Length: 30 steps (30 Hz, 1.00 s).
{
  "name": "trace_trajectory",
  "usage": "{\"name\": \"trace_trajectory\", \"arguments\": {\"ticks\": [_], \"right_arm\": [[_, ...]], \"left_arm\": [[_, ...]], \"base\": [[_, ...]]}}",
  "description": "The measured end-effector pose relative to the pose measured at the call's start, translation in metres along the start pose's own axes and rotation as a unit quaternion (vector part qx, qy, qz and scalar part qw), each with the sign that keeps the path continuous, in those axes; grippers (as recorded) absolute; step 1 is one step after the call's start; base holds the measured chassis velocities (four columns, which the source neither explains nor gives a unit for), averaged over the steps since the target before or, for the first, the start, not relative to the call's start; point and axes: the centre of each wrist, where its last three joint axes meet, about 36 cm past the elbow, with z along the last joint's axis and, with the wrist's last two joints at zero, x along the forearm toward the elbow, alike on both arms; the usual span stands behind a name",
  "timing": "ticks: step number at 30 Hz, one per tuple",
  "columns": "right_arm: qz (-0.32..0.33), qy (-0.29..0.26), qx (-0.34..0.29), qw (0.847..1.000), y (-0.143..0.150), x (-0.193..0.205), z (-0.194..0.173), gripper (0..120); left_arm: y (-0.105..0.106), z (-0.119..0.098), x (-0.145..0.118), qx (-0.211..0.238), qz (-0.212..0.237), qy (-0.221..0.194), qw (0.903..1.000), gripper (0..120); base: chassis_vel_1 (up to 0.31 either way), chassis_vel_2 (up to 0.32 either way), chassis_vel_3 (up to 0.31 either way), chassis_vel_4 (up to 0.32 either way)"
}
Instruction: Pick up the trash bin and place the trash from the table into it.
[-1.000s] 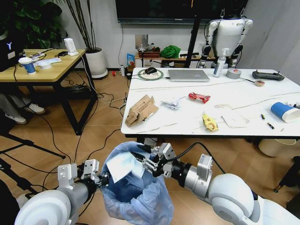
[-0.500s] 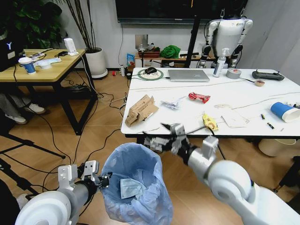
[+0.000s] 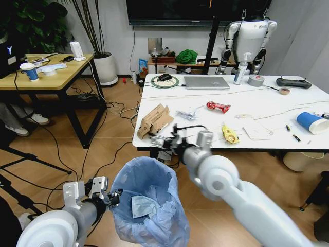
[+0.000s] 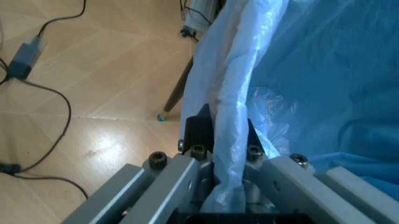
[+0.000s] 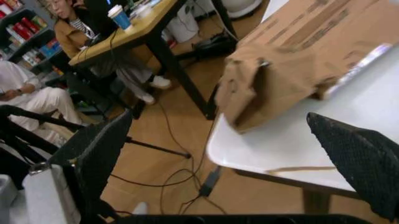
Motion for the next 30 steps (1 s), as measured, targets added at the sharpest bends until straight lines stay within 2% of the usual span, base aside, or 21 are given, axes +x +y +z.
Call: {"name": "trace_trajectory", "arguments": {"ticks": [4,11,30], "right_arm": [[0.033,0.013,-0.037,0.999,0.007,-0.024,-0.003,100],[0.078,0.016,-0.071,0.994,0.001,-0.045,-0.002,100],[0.086,0.005,-0.098,0.991,0.003,-0.057,-0.01,100]], "left_arm": [[0.0,-0.002,0.0,0.0,0.004,0.001,1.0,0],[0.001,0.0,0.0,-0.002,-0.003,0.001,1.0,0],[0.0,-0.002,0.0,-0.014,-0.003,-0.004,0.9999,0]], "base": [[0.0,0.0,0.0,0.0],[0.0,0.0,0.0,0.0],[0.0,0.0,0.0,0.0]]}}
